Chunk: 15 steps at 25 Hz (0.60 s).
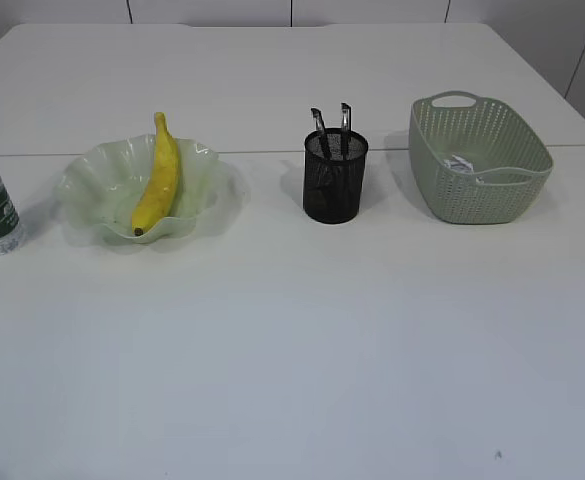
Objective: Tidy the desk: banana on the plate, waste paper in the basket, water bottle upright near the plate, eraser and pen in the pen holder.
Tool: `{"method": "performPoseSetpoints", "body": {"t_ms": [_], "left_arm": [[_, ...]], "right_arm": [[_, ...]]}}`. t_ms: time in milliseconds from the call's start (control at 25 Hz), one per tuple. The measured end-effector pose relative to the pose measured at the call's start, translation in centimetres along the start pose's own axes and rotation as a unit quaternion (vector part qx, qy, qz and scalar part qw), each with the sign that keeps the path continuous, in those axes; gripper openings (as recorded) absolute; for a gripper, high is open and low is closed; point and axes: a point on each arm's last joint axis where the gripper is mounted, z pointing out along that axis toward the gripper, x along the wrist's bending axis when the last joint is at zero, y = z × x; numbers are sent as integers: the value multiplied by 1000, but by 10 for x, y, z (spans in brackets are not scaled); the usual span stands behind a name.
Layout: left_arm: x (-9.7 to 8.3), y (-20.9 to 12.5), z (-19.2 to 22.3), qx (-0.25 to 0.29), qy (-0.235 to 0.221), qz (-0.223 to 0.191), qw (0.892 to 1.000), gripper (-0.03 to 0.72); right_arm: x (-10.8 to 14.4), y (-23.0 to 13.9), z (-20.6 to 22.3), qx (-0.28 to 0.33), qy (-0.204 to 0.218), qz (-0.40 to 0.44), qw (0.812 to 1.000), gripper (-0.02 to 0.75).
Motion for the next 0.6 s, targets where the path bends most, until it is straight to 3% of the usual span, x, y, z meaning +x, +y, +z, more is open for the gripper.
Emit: {"method": "performPoseSetpoints", "body": {"t_ms": [600], "left_arm": [[0, 0, 0, 0, 0, 0, 1000, 412]], "right_arm": [[0, 0, 0, 0, 0, 0, 1000, 232]]}}
